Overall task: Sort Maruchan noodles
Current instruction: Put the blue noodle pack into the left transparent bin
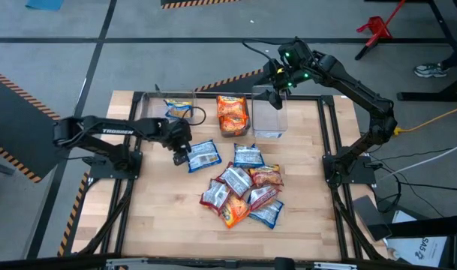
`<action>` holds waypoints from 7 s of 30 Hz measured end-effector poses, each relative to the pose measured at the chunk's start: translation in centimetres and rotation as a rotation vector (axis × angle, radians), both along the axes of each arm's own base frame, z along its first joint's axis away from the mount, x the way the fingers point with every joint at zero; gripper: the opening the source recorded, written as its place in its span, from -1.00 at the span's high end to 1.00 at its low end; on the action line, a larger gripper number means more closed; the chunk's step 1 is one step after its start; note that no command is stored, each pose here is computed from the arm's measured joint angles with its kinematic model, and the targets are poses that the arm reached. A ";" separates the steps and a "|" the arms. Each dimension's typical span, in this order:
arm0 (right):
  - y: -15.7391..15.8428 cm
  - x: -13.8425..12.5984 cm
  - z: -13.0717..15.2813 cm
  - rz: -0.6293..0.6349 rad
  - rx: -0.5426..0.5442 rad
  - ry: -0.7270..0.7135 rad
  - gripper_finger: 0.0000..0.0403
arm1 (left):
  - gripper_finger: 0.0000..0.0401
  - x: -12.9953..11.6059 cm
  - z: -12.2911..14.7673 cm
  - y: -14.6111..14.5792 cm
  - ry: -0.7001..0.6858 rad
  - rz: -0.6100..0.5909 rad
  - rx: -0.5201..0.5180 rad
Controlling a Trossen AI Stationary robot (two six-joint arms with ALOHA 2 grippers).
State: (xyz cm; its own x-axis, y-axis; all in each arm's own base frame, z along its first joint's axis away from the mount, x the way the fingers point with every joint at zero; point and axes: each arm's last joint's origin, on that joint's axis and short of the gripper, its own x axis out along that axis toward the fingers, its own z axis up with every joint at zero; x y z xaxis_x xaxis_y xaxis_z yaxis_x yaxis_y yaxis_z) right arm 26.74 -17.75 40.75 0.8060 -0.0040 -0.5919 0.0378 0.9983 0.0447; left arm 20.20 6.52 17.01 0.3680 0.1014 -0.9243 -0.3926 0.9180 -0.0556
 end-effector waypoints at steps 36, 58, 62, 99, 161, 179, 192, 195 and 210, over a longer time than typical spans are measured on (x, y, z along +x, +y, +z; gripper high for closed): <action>0.0 0.0 0.0 -0.019 0.019 0.003 -0.38 | 0.95 2.3 -4.2 1.1 0.084 0.001 -0.010; 0.0 0.0 0.0 -0.012 0.010 0.003 -0.38 | 0.99 4.4 4.4 0.3 -0.009 0.111 -0.055; 0.0 0.0 0.0 -0.005 0.002 0.003 -0.38 | 1.00 4.3 7.0 0.3 -0.062 0.149 -0.049; -0.2 0.2 0.2 0.007 -0.044 -0.024 -0.38 | 1.00 -7.6 16.5 4.7 -0.217 0.992 0.314; -0.2 0.2 0.3 0.025 -0.074 -0.031 -0.38 | 1.00 -9.9 11.5 12.9 -0.144 1.205 -0.361; -0.2 0.2 0.3 0.027 -0.077 -0.029 -0.38 | 0.50 -9.7 10.0 14.2 -0.110 1.161 -0.193; -0.6 0.8 -0.1 0.041 -0.083 -0.040 -0.38 | 0.43 -9.0 10.1 16.1 -0.195 1.274 -0.007; -1.2 1.7 -0.6 0.022 -0.059 -0.064 -0.38 | 0.43 -8.9 10.0 16.2 -0.189 1.275 0.002; -2.8 9.8 -7.7 0.082 0.052 -0.066 -0.38 | 0.43 -8.5 13.4 14.2 -0.234 0.844 0.250</action>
State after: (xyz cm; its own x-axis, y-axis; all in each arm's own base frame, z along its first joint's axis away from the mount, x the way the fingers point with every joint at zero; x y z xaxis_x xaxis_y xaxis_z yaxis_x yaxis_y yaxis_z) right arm 36.56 -20.51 33.04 0.8394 0.0927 -0.5355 -0.0485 0.9942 0.0961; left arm 11.70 20.67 30.40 0.2553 0.6099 -0.7502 -0.9436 0.3263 -0.0559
